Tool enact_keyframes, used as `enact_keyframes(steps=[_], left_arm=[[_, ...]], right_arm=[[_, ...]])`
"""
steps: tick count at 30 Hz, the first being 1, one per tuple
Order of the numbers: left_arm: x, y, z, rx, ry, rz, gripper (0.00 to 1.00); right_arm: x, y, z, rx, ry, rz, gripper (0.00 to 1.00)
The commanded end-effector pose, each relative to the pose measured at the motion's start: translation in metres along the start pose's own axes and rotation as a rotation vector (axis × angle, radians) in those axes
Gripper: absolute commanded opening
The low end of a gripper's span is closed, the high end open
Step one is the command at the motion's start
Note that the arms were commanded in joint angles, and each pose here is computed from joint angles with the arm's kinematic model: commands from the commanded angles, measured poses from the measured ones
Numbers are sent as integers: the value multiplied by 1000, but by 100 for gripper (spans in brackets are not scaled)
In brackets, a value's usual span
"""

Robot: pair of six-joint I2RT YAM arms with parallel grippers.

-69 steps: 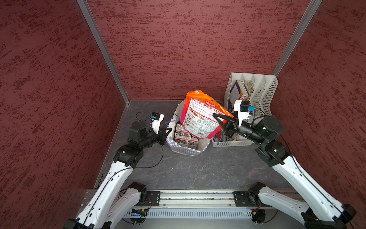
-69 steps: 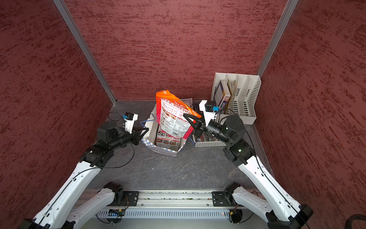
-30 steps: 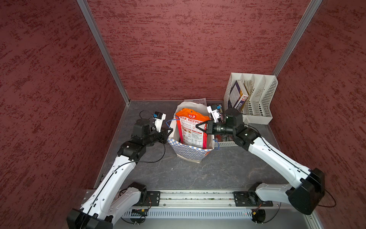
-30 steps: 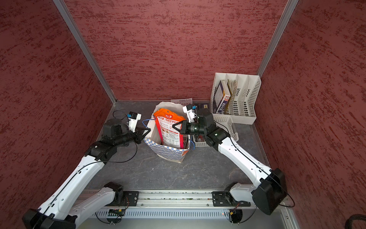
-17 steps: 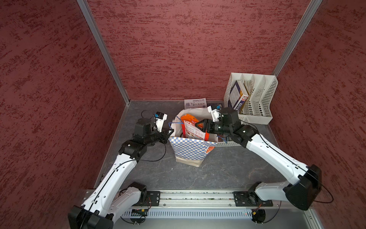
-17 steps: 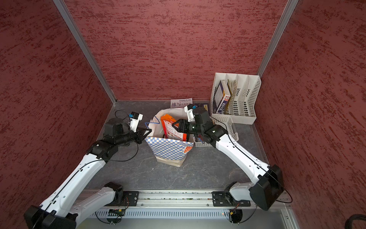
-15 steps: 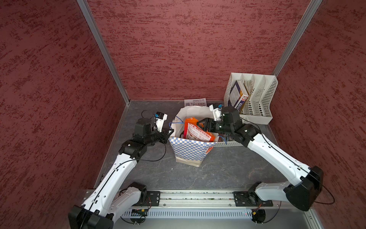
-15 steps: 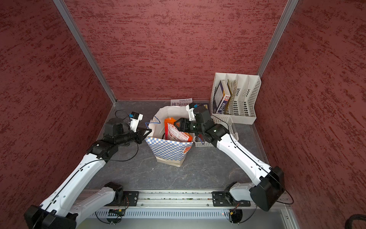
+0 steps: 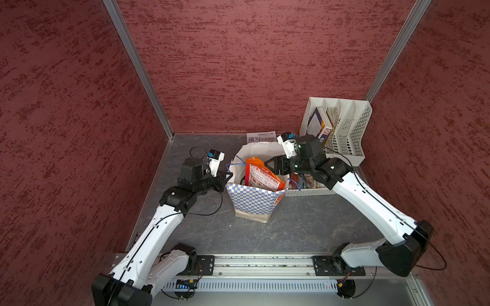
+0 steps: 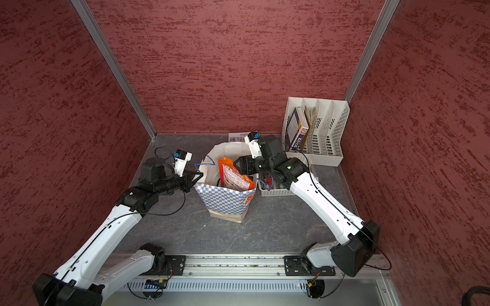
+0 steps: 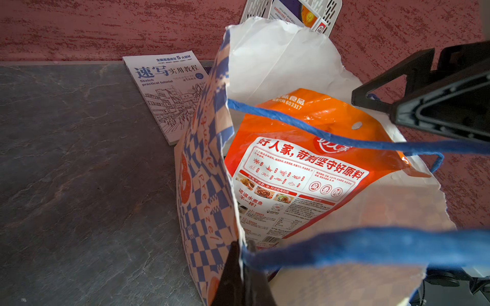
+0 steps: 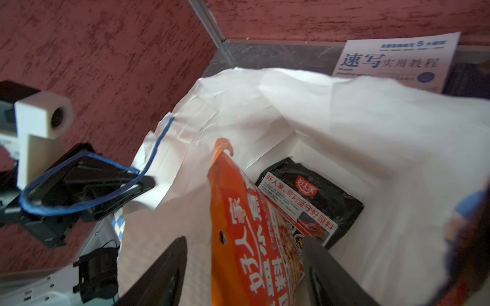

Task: Place the condiment packets inside the bag
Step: Adjust the condiment packet in the paper bag.

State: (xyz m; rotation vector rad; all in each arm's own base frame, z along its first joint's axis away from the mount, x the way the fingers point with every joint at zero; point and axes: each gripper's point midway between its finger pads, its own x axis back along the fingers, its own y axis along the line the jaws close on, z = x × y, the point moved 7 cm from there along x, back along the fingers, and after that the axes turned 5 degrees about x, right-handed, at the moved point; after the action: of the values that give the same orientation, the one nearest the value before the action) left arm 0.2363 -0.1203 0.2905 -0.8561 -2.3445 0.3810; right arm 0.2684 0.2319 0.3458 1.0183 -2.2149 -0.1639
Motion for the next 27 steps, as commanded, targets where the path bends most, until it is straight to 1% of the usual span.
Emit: enact_keyframes(steps=[1,4,7,10,13,14,16,17,18,19,20,22,25,27], left_arm=[[1,-4,-9,-53,-44,24,0],[2,-4,-10,-54,-47,27,0],[2,-5,-10,-57,-51,27,0],[4,-5,-11,-60,-54,30,0],[4,-6,-11,-67,-57,33,0],[4,-6,-11,-64,-55,34,0],[3,-6,-10,-67,-56,35,0],[3,-6,-10,-68,-58,37,0],[3,-6,-11,-68,-57,39,0],[2,-6,-10,-69,-56,40,0],[2,-6,-11,-70,-56,41,0],[2,-6,-10,-75,-56,44,0],[3,-6,-11,-85,-59,44,0],[5,-7,-11,-92,-66,42,0]], right_arm=[[6,23,3,138,54,-131,75],[-5,14,9,133,106,-80,74],[-15,8,13,132,140,-52,71],[-27,5,15,138,180,-46,67],[-33,5,16,156,211,-52,59],[-36,5,17,161,226,-54,55],[-39,5,18,171,247,-56,40],[-39,6,19,175,258,-63,28],[-38,8,19,178,268,-78,13],[-35,11,18,185,275,-98,2],[-31,15,16,192,272,-122,0],[-19,28,11,203,256,-207,0],[-4,49,6,191,255,-371,0],[-2,58,4,174,254,-467,0]])
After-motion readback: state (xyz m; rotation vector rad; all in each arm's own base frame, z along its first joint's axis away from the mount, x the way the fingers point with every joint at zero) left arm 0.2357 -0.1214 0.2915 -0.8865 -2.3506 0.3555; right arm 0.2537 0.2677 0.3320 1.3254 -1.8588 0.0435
